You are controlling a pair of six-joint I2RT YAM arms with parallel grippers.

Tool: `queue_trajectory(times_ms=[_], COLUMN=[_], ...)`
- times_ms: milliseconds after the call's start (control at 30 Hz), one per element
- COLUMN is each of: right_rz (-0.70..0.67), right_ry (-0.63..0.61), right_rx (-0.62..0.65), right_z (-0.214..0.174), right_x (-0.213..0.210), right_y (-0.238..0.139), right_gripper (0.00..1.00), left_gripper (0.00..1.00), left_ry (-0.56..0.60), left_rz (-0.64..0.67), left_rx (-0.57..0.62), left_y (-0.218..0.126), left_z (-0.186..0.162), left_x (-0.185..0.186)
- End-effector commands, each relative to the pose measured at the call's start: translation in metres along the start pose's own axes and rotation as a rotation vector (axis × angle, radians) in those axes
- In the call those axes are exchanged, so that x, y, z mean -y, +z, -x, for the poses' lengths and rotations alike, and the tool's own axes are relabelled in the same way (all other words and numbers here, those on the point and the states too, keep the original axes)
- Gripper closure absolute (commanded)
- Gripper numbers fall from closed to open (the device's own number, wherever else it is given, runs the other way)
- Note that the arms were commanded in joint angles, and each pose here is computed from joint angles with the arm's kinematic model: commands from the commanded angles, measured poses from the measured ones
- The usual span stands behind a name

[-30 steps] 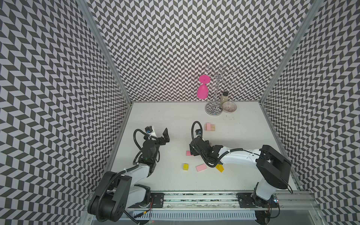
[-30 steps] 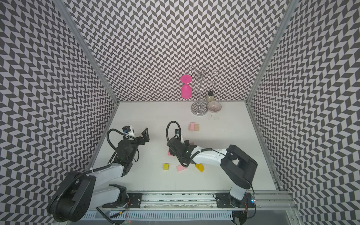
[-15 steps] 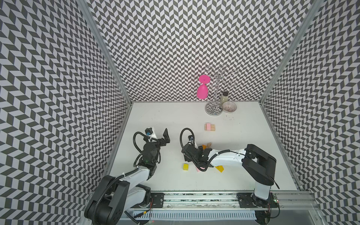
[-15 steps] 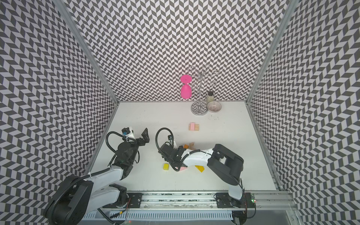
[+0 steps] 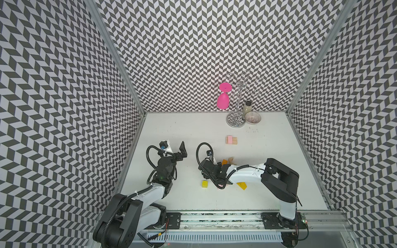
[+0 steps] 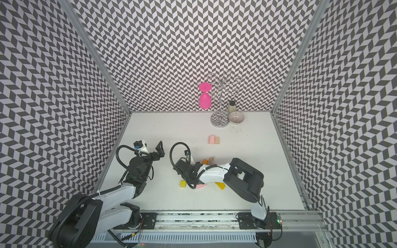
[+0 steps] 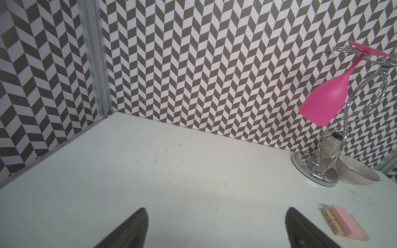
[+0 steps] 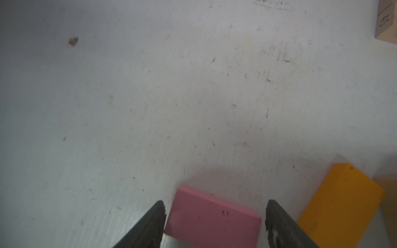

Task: Build the wood block tower
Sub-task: 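Lower the right gripper and close it on the loose pink block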

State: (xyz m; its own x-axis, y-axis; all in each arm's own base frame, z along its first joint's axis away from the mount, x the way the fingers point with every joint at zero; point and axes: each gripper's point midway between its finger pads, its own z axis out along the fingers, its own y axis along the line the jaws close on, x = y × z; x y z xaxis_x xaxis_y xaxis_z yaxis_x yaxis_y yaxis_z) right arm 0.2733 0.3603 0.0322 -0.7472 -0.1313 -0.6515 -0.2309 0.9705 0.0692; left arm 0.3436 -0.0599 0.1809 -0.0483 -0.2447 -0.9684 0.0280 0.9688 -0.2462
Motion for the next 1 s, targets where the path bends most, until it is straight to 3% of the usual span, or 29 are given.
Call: queue_trajectory(times_ms=[0, 467, 633, 967], right_rz=[-0.006, -0.032, -0.073, -0.106], right_ry=[0.016, -0.027, -0.038, -0.008], right_rx=[0.017, 0.017, 0.020, 0.031], right_z=[-0.001, -0.006, -0.009, -0.014], right_x=[-0.006, -0.017, -0.013, 0.002], right_y=[0.003, 0.008, 0.008, 0.004], right_gripper=[0.27, 0.35, 0.27, 0.26], left_gripper=[0.00, 0.00, 0.00, 0.00], left_ry=[-0.020, -0.017, -0.018, -0.016], left_rz=[0.004, 0.000, -0.003, -0.007], left_rx=[0.024, 0.023, 0.021, 0.019], left_y=[-0.001, -0.001, -0.001, 0.000], left_z=[0.006, 0.005, 0.005, 0.005], left_x=[-0.002, -0.001, -0.001, 0.000])
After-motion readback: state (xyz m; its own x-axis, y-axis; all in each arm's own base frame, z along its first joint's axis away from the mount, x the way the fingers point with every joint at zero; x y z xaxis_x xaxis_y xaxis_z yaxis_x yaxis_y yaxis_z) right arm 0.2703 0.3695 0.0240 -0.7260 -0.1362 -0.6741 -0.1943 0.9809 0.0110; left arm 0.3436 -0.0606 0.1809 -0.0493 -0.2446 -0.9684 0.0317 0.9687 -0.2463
